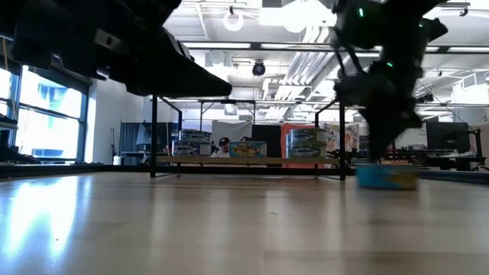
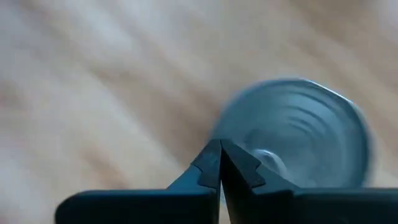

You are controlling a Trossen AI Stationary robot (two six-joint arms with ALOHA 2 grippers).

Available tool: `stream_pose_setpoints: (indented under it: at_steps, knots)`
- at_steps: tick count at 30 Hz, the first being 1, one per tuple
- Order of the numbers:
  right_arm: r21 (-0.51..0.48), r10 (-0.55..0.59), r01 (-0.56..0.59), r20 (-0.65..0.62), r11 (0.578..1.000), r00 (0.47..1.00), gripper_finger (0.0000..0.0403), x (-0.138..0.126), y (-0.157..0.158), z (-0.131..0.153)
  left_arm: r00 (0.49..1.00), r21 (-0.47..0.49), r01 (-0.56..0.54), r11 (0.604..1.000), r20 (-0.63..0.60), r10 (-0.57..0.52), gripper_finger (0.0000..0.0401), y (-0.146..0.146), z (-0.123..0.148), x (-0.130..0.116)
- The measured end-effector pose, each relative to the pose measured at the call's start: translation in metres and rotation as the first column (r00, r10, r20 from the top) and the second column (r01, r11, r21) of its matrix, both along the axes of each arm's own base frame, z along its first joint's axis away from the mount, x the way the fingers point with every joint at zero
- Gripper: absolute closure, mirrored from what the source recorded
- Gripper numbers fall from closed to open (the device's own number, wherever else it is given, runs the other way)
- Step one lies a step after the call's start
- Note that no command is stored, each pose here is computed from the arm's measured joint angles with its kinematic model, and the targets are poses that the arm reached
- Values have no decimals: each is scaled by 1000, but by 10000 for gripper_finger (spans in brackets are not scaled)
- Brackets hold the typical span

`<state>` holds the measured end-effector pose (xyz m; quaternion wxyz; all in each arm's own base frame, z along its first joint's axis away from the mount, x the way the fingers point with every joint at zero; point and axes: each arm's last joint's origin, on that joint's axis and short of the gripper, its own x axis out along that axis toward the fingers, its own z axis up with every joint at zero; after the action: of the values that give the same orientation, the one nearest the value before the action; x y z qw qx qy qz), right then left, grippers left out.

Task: Stack canned seafood by type on shelf
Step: Stack the yellow and blue tuna can on top of the other yellow and blue tuna can on the shelf

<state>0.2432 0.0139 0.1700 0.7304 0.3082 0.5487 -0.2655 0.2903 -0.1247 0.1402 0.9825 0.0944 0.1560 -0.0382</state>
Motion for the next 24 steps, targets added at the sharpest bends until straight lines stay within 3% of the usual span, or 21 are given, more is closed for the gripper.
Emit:
stream_pose_setpoints:
  at_steps: [4,7,13,18,24]
  knots:
    - [3,62,-65,239,998,969,403,35,20,-11,1000,14,14,1000,7,-14,401,-6,6,-4]
    - [-43,86,-75,361,996,928,403,61,31,-32,999,107,-34,994,-14,36,401,-9,13,-13]
    - [-277,241,-97,554,956,797,403,130,49,-54,983,235,-165,958,-45,180,401,-7,36,-37]
    - [-481,434,-161,535,862,724,403,169,65,-19,980,202,-181,963,-45,193,401,-5,54,-51]
    - [-581,502,-267,290,769,815,403,151,76,31,982,180,-176,968,-44,186,401,-8,56,-55]
